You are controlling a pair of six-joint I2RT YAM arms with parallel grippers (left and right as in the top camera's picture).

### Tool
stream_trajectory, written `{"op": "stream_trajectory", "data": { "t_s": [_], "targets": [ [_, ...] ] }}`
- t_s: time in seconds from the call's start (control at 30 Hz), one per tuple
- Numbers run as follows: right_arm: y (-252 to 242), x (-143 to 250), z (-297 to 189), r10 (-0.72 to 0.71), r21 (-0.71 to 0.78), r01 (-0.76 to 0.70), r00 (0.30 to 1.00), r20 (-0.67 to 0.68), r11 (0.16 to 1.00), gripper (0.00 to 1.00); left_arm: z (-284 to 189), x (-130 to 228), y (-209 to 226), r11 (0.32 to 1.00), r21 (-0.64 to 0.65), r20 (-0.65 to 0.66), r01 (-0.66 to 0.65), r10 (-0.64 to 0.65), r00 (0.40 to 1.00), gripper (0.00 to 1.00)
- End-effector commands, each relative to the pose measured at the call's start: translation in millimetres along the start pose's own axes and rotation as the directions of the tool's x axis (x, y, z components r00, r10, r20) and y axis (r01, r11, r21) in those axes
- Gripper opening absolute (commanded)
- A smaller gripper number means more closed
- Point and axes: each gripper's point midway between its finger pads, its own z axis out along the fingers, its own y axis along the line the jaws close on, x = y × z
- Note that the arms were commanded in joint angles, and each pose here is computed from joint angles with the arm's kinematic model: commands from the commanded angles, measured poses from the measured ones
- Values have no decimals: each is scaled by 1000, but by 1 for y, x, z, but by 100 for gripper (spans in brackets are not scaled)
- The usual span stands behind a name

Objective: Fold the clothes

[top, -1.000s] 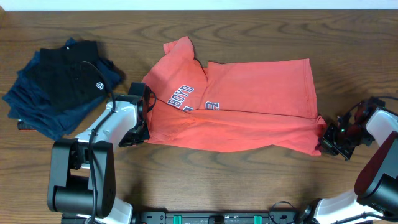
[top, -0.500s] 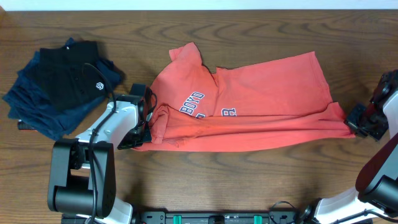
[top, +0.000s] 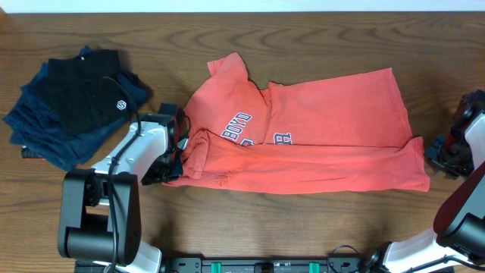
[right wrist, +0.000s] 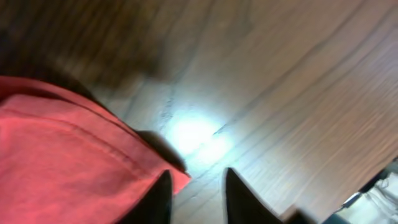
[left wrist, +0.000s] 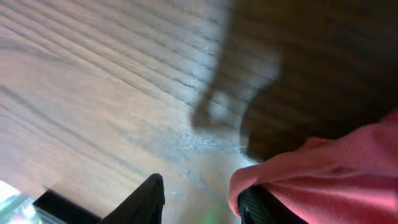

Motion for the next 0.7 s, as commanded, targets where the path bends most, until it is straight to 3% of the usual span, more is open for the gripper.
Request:
{"op": "stream_trajectory", "data": {
  "t_s": [0.0,0.17,0.23,0.47,0.67],
  "targets": [
    [-13,-2,2,25,47,-25,1000,6,999,36,-31,-27,3,999,25,103,40,-43,994,41],
    [7,-2,-2,29,-62,-30,1000,-11,998,42,-66,-33,-29,970,245,148,5,-42,988,41],
    [15,-2,-4,29,-112,-31,999,-18,993,43,-70,-31,-36,962,274,154,-13,-30,988,41],
    [28,1,-7,-14,-161,11,1000,-21,987,43,-67,-29,-27,980,200,164,-11,-22,986,45],
    [32,-2,-10,-18,-182,15,1000,-15,983,44,-74,-47,-1,997,67,250,25,-41,967,46]
  ]
}}
